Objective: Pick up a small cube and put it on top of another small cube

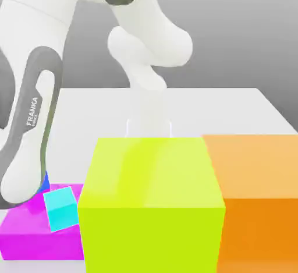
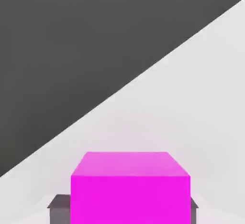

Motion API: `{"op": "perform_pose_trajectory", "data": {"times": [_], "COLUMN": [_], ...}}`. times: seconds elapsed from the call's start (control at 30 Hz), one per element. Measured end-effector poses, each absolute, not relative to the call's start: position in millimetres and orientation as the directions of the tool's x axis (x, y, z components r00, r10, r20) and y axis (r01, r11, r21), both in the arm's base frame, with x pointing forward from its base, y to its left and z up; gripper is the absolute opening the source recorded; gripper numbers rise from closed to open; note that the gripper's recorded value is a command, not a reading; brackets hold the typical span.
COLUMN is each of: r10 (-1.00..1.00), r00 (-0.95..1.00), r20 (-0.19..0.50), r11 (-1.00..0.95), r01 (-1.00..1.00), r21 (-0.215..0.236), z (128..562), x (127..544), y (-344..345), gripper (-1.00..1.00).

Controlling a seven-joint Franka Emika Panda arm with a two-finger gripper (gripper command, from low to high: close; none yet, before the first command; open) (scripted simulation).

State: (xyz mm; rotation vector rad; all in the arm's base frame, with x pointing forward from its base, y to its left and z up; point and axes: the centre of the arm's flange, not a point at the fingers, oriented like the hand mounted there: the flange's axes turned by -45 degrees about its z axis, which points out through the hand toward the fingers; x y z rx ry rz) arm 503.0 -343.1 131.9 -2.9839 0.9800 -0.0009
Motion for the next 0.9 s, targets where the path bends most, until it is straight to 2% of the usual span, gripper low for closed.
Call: {"op": "perform_pose_trajectory", "data": {"times": [0.13, 0.33, 0.5, 0.7, 0.9], "r10": [-0.601, -0.746, -0.847, -0.934, -0.985], "r00": [0.800, 0.665, 0.530, 0.355, 0.169], "r20": [0.000, -0.020, -0.041, -0.053, -0.033], "r11": [-0.800, -0.663, -0.526, -0.351, -0.168], "r01": [-0.601, -0.746, -0.847, -0.934, -0.985], "r21": [-0.005, -0.060, -0.080, -0.069, -0.030], "z": [184.7, 228.0, 260.1, 293.7, 317.9], "x": [502.4, 494.3, 483.7, 465.6, 442.6], "y": [-341.6, -306.7, -274.1, -234.7, -194.9], "gripper": [-1.00, -1.00, -1.00, -1.00, -1.00]}}
